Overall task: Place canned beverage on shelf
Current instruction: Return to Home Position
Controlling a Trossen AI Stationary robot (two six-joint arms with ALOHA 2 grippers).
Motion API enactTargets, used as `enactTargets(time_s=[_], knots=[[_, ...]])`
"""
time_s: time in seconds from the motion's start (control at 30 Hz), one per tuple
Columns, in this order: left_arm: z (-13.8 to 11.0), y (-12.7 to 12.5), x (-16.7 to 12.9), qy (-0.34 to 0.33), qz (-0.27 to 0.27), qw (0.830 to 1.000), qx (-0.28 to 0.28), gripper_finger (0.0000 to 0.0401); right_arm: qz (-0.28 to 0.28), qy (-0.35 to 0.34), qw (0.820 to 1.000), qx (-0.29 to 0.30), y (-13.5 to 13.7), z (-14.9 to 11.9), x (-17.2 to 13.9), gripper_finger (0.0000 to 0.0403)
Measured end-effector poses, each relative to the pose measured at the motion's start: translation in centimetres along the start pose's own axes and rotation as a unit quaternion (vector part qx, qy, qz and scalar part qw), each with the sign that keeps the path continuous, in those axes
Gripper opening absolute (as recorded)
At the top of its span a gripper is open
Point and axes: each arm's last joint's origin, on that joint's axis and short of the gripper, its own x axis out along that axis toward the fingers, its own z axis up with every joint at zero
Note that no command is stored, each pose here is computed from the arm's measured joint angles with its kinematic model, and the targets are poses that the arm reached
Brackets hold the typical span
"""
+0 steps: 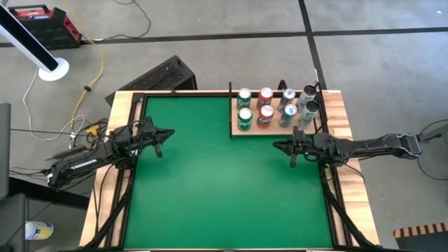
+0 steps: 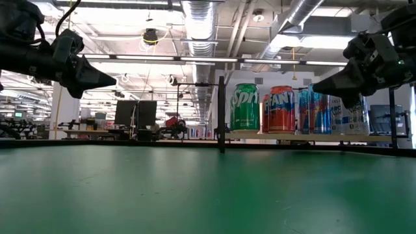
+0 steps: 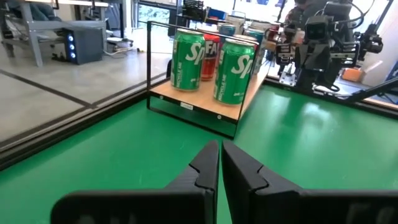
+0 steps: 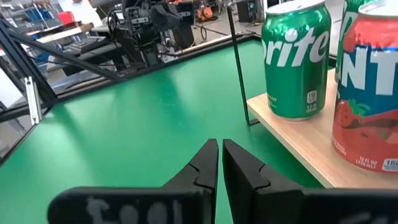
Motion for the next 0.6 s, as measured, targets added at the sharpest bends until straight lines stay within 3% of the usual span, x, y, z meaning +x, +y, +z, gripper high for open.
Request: enactTargets(time_s=[0.6], knots=[[0.02, 0.0, -0.01, 0.001, 0.0, 1.0, 0.0, 0.0004, -0.004, 0.015, 1.0, -0.002, -0.09, -0.31, 0.0, 0.005]])
